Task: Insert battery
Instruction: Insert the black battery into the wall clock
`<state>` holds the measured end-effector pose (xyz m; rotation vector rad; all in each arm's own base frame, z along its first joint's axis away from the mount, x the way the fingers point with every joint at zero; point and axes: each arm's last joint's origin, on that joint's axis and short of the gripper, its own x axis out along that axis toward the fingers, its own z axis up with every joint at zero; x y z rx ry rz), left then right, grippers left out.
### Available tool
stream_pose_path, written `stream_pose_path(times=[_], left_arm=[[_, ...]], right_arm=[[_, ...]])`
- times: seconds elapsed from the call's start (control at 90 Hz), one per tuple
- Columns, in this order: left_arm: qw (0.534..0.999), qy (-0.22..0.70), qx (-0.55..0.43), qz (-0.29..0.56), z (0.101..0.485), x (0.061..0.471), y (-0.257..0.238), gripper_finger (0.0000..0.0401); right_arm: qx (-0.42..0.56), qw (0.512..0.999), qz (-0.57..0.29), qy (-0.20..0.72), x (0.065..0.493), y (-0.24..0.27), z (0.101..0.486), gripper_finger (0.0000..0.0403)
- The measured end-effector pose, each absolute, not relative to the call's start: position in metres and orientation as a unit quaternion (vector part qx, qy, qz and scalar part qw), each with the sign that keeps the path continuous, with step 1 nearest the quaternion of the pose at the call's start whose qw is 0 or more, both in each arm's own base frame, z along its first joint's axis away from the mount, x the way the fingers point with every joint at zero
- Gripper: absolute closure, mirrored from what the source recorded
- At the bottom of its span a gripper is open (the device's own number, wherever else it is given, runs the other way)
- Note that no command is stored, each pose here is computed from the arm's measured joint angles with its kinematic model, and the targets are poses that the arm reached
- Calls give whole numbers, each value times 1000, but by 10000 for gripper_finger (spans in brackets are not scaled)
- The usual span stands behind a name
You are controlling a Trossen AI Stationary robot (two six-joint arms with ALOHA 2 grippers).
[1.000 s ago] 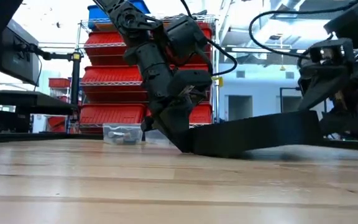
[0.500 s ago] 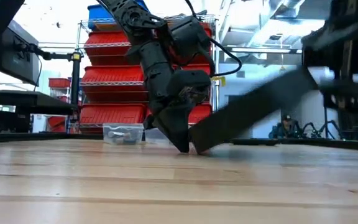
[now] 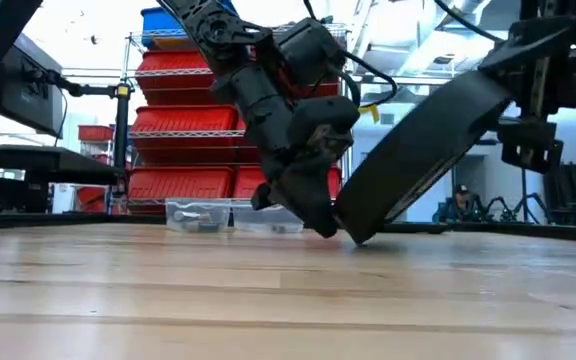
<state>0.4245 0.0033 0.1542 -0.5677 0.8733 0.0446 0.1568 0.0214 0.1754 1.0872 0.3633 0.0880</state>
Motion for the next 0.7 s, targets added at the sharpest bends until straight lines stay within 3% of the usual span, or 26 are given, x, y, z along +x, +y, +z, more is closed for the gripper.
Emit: stream_pose_path(times=[0.7], left_arm=[[864, 418, -278, 25, 155, 424, 3, 401]], right_arm=[[693, 702, -89, 139, 156, 6, 168, 156]])
